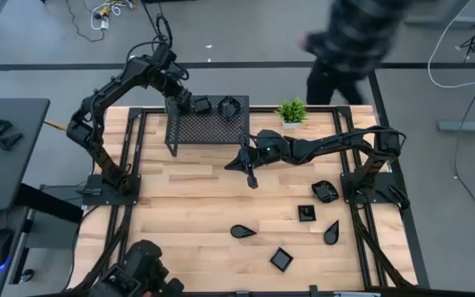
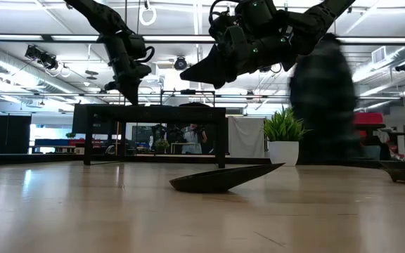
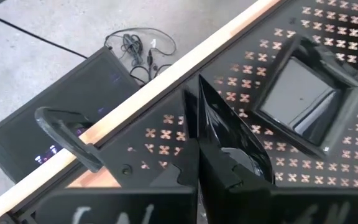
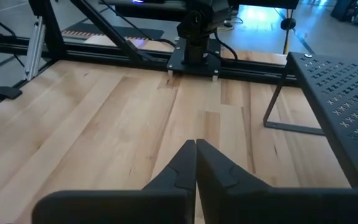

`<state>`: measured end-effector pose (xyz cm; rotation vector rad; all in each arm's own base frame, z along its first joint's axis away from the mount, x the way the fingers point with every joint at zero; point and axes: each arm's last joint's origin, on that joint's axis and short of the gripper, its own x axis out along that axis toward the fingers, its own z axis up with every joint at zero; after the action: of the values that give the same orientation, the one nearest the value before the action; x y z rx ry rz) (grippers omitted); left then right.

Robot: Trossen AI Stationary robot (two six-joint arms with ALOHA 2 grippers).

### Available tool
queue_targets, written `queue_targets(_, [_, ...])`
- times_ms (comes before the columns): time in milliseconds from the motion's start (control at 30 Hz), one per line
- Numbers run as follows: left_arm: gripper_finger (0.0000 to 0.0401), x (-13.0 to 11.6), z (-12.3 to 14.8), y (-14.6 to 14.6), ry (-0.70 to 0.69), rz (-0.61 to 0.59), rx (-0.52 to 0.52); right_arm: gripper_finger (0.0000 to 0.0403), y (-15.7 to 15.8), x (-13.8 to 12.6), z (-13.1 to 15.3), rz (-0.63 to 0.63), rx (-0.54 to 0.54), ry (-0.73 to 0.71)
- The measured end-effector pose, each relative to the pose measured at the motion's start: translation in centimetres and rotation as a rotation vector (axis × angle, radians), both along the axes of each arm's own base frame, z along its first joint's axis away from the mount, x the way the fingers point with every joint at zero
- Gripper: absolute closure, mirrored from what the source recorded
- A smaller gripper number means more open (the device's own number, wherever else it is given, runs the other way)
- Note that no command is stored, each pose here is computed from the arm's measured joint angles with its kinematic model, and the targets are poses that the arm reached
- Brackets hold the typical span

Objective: Pick & Place Mini shaped plates
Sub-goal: Stack the black drop-shaped plate on top of the drop-shaped plate on the shelf, then stack the black leaf-shaped plate on top of the leaf-shaped plate on the shelf

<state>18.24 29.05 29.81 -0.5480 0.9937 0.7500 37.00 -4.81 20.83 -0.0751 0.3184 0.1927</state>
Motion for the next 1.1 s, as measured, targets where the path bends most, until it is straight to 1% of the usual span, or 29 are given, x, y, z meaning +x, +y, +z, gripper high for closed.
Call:
queue_targets(133, [0.0395,-0.1,-0.1,0.1,0.016,0.010,0.009,0.0392,0.0,0.0,0.0,-0.009,0.027,0.005])
queue_targets(333, [0.0391,-0.1,-0.1,0.0,0.019,0.022,0.000,0.0392,0.0,0.0,0.0,-0.006,0.026,0.008])
queue_targets(400, [0.0380,-0.1,-0.1,0.0,0.013,0.018,-0.006,0.0392,0.0,0.0,0.0,-0.006,0.026,0.007])
queue_targets(600, [0.0322,-0.3,0.0,0.1,0.011,0.017,-0.004,0.0392,0.0,0.0,0.0,-0.005,0.026,0.008])
queue_targets(767, [0.0293,-1.1,1.1,-0.2,-0.012,0.045,0.024,0.0392,0.0,0.0,0.0,-0.003,0.019,0.004])
queue_targets(867, [0.0290,-1.1,1.4,-0.5,-0.040,0.026,0.014,0.0392,0.0,0.0,0.0,-0.003,0.018,0.003])
queue_targets(967, [0.0301,-0.9,1.4,-0.6,-0.092,-0.018,-0.015,0.0392,0.0,0.0,0.0,0.001,0.008,0.000])
queue_targets(1033, [0.0313,-0.1,1.4,-1.1,-0.102,-0.061,-0.015,0.0392,0.0,0.0,0.0,0.000,0.009,0.001])
queue_targets(1100, [0.0326,0.8,1.5,-1.6,-0.096,-0.090,-0.001,0.0392,0.0,0.0,0.0,-0.010,0.040,0.012])
